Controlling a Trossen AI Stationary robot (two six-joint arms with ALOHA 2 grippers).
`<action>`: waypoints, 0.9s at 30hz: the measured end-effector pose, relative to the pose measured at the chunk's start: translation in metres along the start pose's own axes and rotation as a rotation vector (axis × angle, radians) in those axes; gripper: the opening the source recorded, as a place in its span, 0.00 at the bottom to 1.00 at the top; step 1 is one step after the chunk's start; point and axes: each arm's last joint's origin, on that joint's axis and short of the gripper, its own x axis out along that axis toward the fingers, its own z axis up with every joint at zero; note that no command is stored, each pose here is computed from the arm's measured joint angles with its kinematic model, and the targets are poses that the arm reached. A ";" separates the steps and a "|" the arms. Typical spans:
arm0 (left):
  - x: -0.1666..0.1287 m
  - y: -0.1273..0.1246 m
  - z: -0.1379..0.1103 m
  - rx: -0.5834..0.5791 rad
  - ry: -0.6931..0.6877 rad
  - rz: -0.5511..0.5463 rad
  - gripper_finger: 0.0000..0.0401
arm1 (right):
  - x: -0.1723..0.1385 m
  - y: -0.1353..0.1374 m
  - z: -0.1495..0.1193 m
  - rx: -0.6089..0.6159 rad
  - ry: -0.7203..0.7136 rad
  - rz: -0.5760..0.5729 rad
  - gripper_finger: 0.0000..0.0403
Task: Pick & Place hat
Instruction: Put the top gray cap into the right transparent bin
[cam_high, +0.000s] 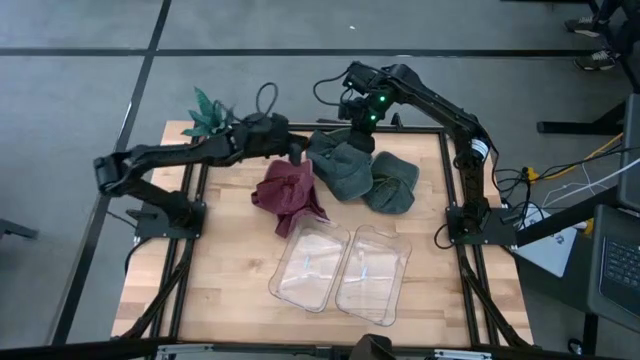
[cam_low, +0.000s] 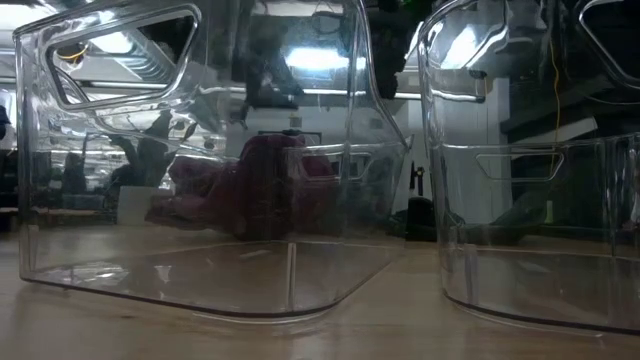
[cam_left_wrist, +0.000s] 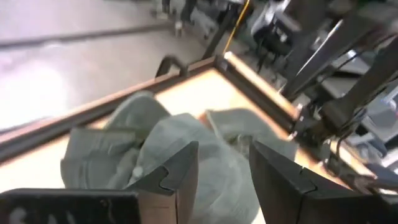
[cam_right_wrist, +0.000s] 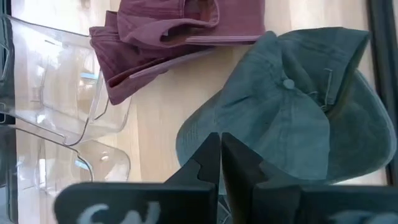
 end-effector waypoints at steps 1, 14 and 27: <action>0.006 0.005 -0.001 -0.014 0.019 0.006 0.34 | -0.001 -0.001 -0.001 0.005 -0.001 -0.002 0.04; 0.043 0.083 -0.016 -0.353 0.266 -0.009 0.40 | -0.008 -0.018 -0.006 0.037 -0.023 -0.028 0.04; 0.061 0.099 -0.032 -0.190 0.321 -0.043 0.66 | -0.010 -0.023 -0.007 0.041 -0.039 -0.040 0.04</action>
